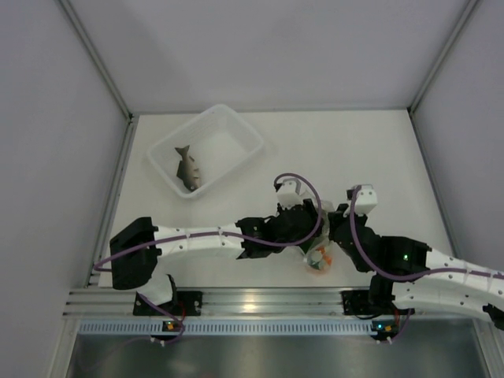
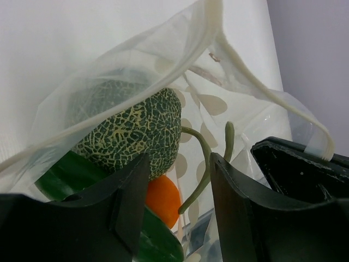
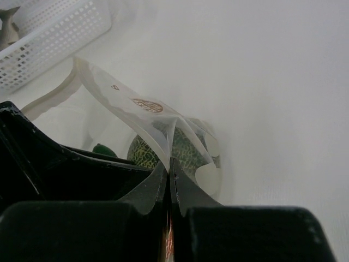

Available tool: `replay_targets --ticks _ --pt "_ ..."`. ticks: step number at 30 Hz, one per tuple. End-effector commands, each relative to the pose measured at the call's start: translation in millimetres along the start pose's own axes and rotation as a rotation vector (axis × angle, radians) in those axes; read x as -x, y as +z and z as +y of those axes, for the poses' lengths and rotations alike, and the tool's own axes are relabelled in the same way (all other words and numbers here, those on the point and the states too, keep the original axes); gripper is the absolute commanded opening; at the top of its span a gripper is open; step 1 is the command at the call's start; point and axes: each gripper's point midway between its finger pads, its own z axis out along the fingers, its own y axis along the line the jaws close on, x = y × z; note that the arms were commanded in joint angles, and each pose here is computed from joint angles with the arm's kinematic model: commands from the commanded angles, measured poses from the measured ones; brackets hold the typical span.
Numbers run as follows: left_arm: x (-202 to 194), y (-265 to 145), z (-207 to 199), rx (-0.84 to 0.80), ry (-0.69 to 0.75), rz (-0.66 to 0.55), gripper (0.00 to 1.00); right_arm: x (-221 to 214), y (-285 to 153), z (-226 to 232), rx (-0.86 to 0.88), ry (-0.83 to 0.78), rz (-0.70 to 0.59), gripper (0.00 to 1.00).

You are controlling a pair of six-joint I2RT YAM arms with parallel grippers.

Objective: Open the zip-top bag and remove the fake food

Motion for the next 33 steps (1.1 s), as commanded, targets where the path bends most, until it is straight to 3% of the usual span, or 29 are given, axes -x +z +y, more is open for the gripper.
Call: replay_targets --ticks 1,21,26,33 --pt "15.4 -12.4 -20.9 -0.077 -0.068 -0.022 0.54 10.6 -1.7 -15.0 -0.071 -0.012 -0.017 0.0" --pt "15.3 -2.5 -79.3 -0.294 -0.126 -0.028 0.5 16.5 -12.8 -34.8 -0.091 -0.014 -0.029 0.0" --pt "7.0 10.1 -82.1 -0.283 -0.119 -0.017 0.5 19.0 -14.0 -30.2 -0.068 0.0 -0.026 0.0" --pt "-15.6 34.4 -82.5 -0.27 -0.107 0.026 0.41 19.5 -13.9 -21.0 -0.026 0.01 -0.019 0.0"
